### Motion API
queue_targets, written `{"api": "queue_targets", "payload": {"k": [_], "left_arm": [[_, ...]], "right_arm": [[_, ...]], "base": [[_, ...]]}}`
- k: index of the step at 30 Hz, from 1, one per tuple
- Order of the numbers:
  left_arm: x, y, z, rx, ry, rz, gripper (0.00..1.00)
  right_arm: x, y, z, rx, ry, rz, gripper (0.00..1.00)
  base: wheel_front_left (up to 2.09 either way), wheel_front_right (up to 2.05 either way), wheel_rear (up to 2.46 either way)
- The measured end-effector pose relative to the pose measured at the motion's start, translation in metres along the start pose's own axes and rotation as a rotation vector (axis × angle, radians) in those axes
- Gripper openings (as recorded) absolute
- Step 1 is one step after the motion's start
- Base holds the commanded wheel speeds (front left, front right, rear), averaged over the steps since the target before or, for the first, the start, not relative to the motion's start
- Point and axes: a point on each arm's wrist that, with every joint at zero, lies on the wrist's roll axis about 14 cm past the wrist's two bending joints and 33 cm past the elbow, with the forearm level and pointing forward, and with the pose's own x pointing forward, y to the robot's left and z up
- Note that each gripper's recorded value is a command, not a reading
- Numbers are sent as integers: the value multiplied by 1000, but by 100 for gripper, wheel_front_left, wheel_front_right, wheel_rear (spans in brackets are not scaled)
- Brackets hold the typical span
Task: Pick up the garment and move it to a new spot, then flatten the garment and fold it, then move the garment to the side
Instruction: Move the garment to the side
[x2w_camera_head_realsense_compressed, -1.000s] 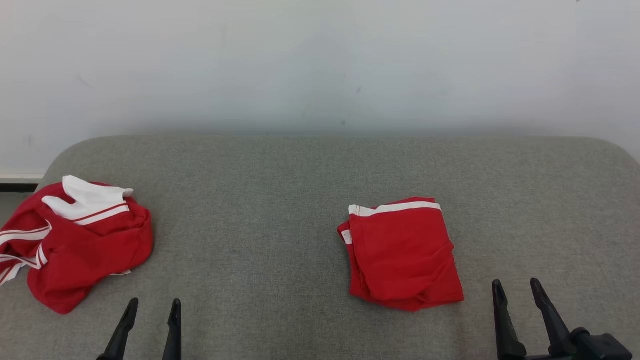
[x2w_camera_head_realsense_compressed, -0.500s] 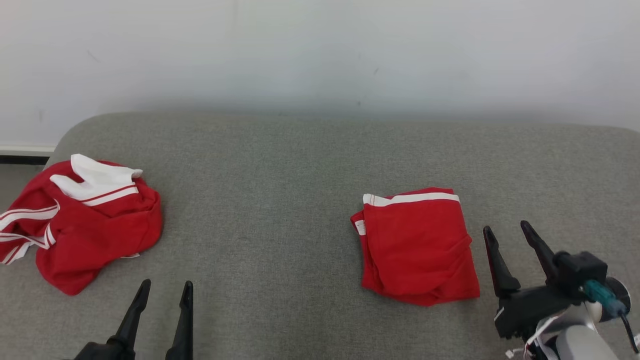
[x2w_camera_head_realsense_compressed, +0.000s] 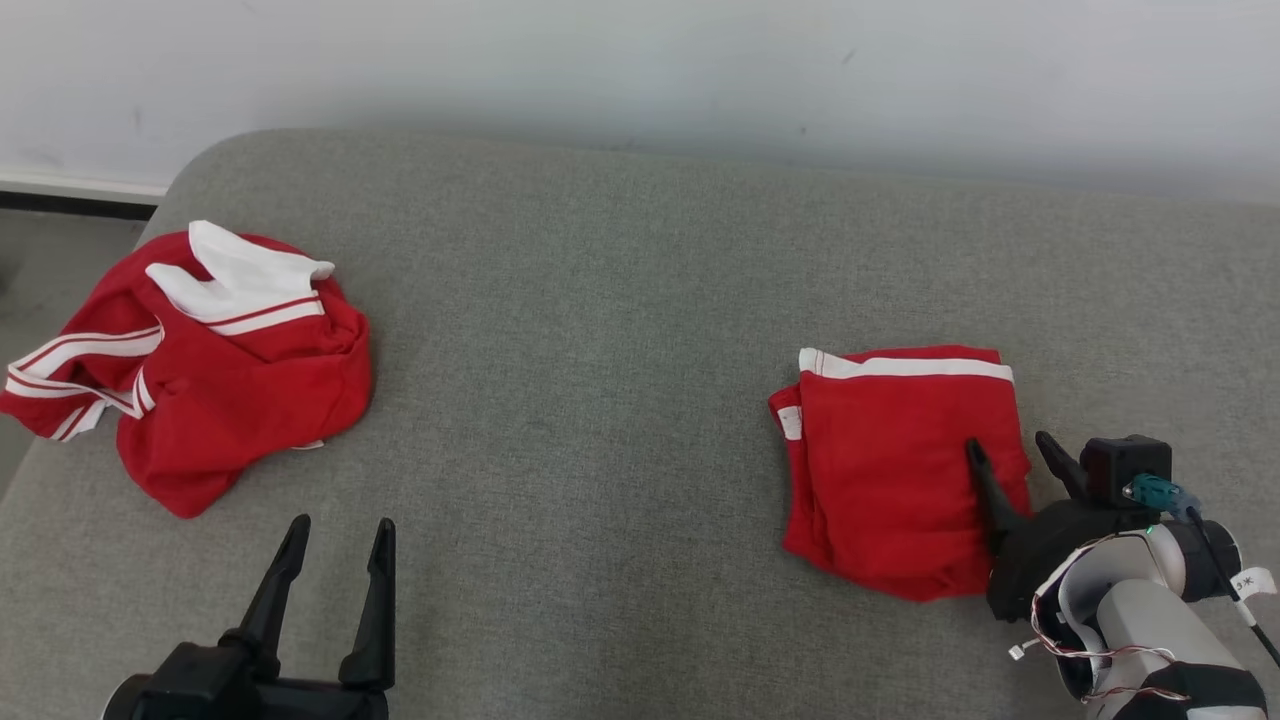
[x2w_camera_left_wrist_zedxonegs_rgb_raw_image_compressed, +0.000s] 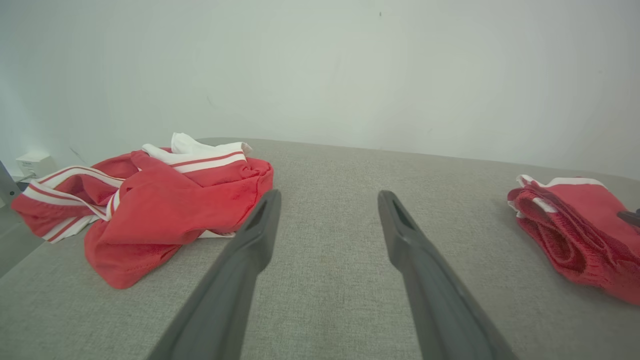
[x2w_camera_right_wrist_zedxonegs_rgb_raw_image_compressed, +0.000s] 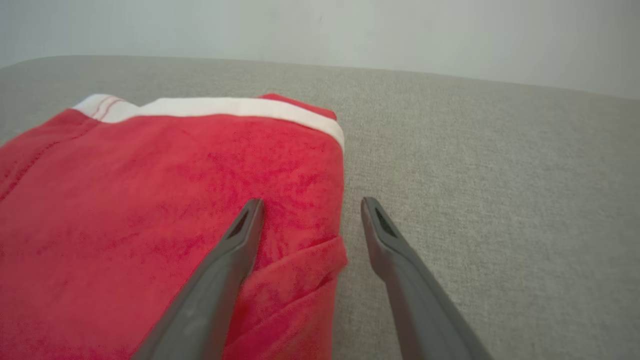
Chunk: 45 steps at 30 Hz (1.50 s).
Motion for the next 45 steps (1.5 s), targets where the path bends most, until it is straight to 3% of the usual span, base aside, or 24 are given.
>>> {"api": "queue_targets", "payload": {"k": [9, 10, 11, 17, 24, 29, 36, 45], "left_arm": [[8, 3, -11, 6, 32, 6, 100], [9, 1, -11, 5, 31, 1, 100], [10, 0, -11, 4, 31, -1, 100], [17, -8, -12, -1, 29, -27, 100], [31, -13, -8, -14, 7, -37, 100], [56, -24, -12, -17, -1, -76, 100], [91, -29, -35, 10, 23, -130, 100], [123, -65, -78, 8, 70, -272, 100]], "right_arm": [[11, 16, -42, 47, 113, 24, 100], [10, 18, -44, 56, 119, 27, 57], [9, 20, -45, 64, 121, 27, 0], [13, 22, -36, 42, 93, 50, 0], [35, -7, -10, -53, 81, 34, 0], [66, -51, 29, -184, 45, 2, 0], [79, -128, 50, -301, 52, -98, 0], [28, -241, 56, -375, 125, -319, 0]], "base": [[0, 0, 0], [0, 0, 0], [0, 0, 0], [0, 0, 0], [0, 0, 0], [0, 0, 0], [0, 0, 0], [0, 0, 0]]}}
